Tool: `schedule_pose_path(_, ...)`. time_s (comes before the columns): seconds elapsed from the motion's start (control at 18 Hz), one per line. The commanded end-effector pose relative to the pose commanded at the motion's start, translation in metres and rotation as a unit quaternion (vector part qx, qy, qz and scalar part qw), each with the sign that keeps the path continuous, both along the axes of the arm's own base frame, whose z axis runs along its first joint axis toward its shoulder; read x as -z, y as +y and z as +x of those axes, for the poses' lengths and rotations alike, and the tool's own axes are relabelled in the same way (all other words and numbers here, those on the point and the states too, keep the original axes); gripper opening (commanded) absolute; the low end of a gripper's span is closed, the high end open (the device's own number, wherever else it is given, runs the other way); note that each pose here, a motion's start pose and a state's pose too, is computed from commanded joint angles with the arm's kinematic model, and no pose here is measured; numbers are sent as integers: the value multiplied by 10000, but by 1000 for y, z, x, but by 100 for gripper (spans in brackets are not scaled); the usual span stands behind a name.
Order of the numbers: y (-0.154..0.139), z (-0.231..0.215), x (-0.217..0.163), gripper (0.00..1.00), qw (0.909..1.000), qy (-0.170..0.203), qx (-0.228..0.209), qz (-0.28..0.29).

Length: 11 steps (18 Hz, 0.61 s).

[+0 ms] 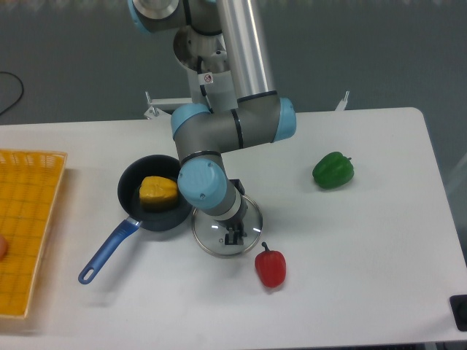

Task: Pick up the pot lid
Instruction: 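Lift the glass lid by its knob, tilting it up off the table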

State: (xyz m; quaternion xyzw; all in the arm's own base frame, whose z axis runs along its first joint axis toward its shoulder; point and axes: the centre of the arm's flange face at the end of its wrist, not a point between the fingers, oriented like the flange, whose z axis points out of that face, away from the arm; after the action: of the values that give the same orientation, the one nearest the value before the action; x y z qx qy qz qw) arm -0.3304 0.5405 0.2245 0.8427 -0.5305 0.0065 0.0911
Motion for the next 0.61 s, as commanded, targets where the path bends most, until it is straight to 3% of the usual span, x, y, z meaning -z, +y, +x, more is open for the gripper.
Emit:
schedule_pose_path(0.17, 5, 1, -1, 100, 9997, -96, 87, 199)
schedule_pose_path(0.39, 7, 5, -3, 100, 9977, -205, 567, 303)
schedule_pose_path(0.61, 36, 46, 1, 100, 9919, -350, 1097, 529)
